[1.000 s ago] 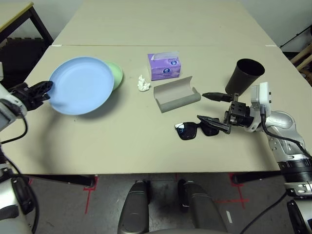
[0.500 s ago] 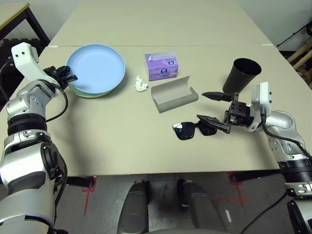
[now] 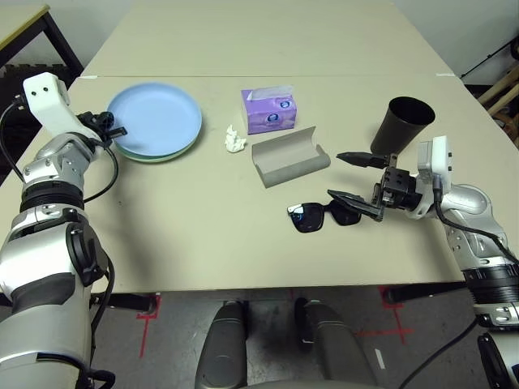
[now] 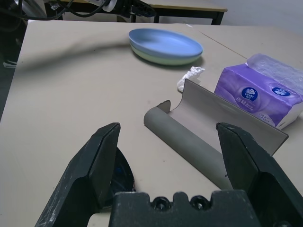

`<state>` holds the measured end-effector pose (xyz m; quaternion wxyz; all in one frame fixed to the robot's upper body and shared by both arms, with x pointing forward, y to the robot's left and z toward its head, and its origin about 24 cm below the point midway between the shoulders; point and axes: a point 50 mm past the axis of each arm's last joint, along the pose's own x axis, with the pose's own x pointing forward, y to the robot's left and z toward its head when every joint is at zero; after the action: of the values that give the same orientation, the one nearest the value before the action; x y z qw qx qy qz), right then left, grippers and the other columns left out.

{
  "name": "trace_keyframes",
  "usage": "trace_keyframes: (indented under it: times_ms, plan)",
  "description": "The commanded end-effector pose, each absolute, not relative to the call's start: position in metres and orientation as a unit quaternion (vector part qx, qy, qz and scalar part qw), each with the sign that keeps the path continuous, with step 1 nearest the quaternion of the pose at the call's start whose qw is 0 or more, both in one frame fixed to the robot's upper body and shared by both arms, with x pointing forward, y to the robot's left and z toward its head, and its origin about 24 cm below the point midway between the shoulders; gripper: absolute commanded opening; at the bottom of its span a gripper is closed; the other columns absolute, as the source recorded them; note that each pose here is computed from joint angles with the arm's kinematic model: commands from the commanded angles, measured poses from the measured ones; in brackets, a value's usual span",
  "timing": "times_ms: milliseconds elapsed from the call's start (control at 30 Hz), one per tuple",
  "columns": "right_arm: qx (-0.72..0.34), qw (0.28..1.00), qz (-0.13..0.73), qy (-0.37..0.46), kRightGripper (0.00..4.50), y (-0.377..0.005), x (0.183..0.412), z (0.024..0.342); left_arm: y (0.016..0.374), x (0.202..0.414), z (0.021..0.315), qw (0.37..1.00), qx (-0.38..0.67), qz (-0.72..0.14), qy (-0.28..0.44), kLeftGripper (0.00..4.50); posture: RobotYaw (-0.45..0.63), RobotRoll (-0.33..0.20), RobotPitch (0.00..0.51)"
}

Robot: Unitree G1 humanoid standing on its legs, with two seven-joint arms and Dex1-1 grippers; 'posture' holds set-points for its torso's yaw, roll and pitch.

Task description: Organize and tidy the items on the table.

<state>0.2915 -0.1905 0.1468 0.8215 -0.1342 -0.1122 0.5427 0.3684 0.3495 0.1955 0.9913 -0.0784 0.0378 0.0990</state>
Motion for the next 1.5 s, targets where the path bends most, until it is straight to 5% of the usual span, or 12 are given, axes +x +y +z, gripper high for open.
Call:
trace_keyframes:
  times_ms: [33, 133, 367, 600, 1500]
  plan:
    - [-0.137, 0.821, 0.543, -0.111, 4.5, -0.19, 0.289, 0.147, 0.35, 0.369, 0.206, 0.993, -0.072, 0.091, 0.024, 3.43, 0.13, 0.0, 0.159]
    - [-0.138, 0.822, 0.541, -0.113, 4.5, -0.191, 0.29, 0.148, 0.348, 0.369, 0.217, 0.996, -0.062, 0.069, 0.007, 4.48, 0.13, 0.0, 0.159]
    - [-0.14, 0.825, 0.536, -0.111, 4.5, -0.194, 0.292, 0.149, 0.287, 0.373, 0.241, 0.979, -0.022, -0.196, -0.05, 4.48, 0.14, 0.0, 0.157]
    - [-0.14, 0.826, 0.534, -0.112, 4.5, -0.193, 0.29, 0.149, 0.241, 0.366, 0.213, 0.932, 0.015, -0.362, -0.016, 4.48, 0.13, 0.0, 0.156]
    - [-0.097, 0.886, 0.444, -0.086, 4.5, -0.209, 0.289, 0.143, 0.211, 0.378, 0.163, 0.891, 0.137, -0.429, 0.047, 4.48, 0.1, 0.0, 0.164]
